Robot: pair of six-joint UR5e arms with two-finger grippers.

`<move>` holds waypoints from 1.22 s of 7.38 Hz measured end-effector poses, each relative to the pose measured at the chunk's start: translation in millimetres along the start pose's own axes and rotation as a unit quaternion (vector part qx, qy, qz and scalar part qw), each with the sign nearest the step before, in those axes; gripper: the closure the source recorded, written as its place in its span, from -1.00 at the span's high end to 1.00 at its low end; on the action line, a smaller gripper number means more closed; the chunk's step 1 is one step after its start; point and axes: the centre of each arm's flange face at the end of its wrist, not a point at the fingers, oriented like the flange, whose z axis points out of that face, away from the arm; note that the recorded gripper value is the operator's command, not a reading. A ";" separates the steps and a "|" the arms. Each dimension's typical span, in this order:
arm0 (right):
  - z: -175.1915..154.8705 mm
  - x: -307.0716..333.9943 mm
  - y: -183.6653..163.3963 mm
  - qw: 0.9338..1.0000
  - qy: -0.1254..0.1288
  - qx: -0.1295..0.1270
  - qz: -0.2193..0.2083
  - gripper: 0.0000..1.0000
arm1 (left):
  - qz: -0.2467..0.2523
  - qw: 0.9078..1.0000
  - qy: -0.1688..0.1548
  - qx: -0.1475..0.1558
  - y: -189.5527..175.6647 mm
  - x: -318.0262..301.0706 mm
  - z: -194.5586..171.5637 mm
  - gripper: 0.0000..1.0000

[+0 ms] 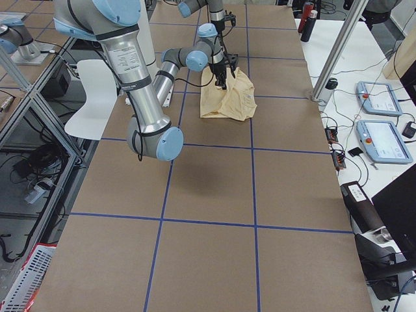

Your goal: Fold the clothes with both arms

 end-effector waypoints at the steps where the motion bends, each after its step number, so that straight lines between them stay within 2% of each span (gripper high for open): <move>1: 13.6 -3.0 -9.4 1.000 -0.002 0.005 0.002 -1.00 | -0.003 1.000 -0.004 0.010 -12.1 3.7 10.6 -1.00; 4: 78.2 -12.9 -43.1 1.000 0.003 0.018 0.006 -1.00 | -0.012 0.999 -0.011 0.029 -50.5 5.8 67.5 -1.00; 6: 117.7 -13.8 -60.7 1.000 0.015 0.022 0.010 -1.00 | 0.005 0.999 -0.037 0.038 -68.3 -1.7 98.9 -1.00; 8: 137.5 -7.5 -71.4 0.999 0.024 0.024 0.013 -1.00 | 0.014 0.998 -0.047 0.041 -79.1 -11.7 122.6 -1.00; 9: 141.6 -4.1 -76.4 0.999 0.028 0.026 0.013 -0.66 | 0.014 0.998 -0.044 0.044 -84.0 -15.0 129.2 -0.63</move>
